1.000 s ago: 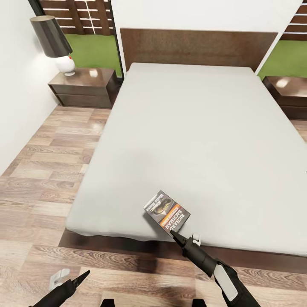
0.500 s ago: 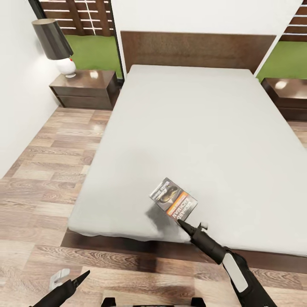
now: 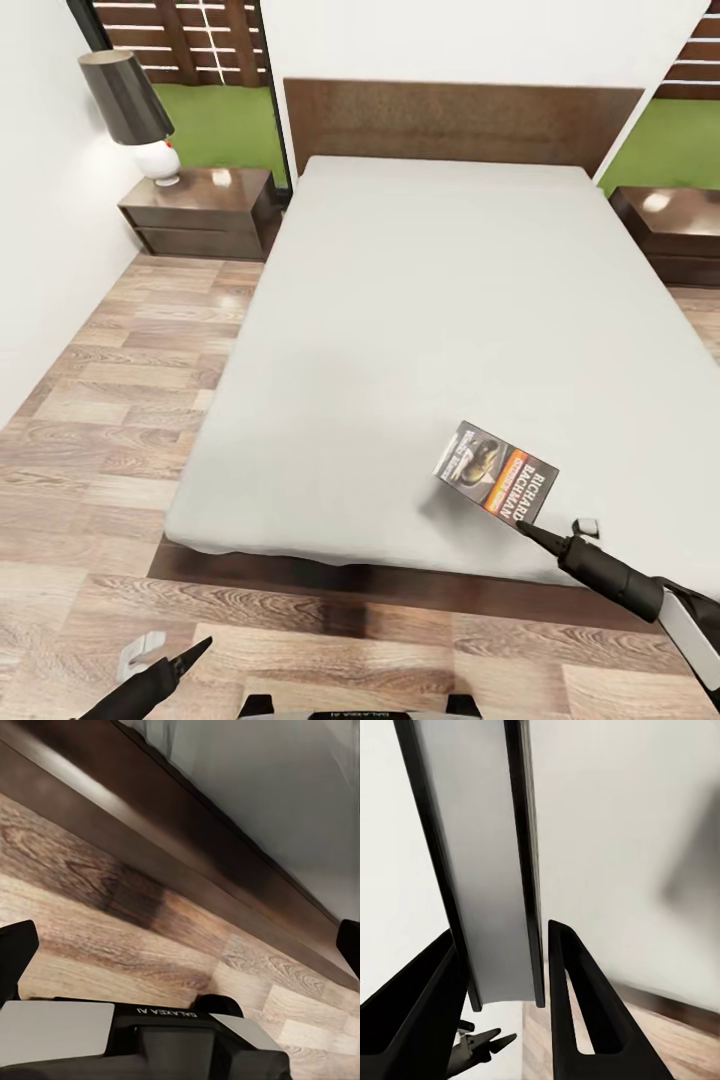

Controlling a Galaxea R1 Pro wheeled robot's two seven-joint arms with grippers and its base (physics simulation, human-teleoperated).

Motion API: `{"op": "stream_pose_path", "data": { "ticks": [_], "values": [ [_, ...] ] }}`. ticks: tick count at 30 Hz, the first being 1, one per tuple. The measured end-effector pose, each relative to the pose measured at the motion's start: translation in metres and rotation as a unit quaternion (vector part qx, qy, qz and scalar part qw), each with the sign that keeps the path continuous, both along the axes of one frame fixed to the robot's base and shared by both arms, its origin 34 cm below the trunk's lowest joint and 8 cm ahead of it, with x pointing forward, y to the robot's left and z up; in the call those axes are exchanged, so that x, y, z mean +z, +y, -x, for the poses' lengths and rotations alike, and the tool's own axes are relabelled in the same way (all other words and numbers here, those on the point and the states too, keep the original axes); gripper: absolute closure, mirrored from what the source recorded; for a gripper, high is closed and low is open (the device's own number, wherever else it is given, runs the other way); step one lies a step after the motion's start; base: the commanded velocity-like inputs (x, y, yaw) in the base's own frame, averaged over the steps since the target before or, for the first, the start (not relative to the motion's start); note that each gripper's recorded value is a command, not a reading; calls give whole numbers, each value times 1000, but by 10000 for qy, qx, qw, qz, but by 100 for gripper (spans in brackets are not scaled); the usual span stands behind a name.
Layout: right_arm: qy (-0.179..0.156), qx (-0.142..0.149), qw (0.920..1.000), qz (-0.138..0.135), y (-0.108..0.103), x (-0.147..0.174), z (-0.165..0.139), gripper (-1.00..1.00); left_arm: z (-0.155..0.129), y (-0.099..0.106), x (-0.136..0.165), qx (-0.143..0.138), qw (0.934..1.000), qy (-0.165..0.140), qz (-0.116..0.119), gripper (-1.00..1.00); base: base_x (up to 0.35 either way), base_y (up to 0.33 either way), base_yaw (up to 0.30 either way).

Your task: In the bedroom, move the book from the bed onto either nightstand, and place the two sandals side by side next to the bed.

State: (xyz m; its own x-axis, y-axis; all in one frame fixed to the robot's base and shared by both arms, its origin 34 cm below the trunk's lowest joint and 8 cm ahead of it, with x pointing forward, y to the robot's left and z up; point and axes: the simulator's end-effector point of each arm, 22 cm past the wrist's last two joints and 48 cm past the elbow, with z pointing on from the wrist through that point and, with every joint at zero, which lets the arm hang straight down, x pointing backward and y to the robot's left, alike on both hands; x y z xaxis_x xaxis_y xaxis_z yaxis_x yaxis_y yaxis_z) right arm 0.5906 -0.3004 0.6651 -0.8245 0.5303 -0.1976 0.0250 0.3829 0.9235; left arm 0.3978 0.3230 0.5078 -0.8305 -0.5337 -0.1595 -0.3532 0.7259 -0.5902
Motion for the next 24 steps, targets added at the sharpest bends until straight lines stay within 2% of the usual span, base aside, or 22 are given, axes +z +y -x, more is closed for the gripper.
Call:
{"op": "stream_pose_path", "data": {
  "ticks": [17, 19, 22, 23, 24],
  "values": [
    [23, 39, 10000, 42, 3, 21, 4, 100, 4, -4, 24, -67, 10000, 25, 25, -100, 0, 0, 0],
    [138, 235, 9994, 225, 5, 13, 14, 100, 4, -4, 27, -66, 10000, 26, 25, -100, 0, 0, 0],
    [441, 863, 9931, 666, 16, -8, 44, 100, 5, -4, 31, -68, 10000, 29, 27, -100, 0, 0, 0],
    [530, 1057, 9902, 750, 22, -14, 54, 100, 5, -5, 32, -73, 10000, 32, 28, -100, 0, 0, 0],
    [554, 1113, 9894, 750, 27, -15, 57, 100, 5, -4, 33, -75, 10000, 34, 27, -100, 0, 0, 0]
  ]
}}
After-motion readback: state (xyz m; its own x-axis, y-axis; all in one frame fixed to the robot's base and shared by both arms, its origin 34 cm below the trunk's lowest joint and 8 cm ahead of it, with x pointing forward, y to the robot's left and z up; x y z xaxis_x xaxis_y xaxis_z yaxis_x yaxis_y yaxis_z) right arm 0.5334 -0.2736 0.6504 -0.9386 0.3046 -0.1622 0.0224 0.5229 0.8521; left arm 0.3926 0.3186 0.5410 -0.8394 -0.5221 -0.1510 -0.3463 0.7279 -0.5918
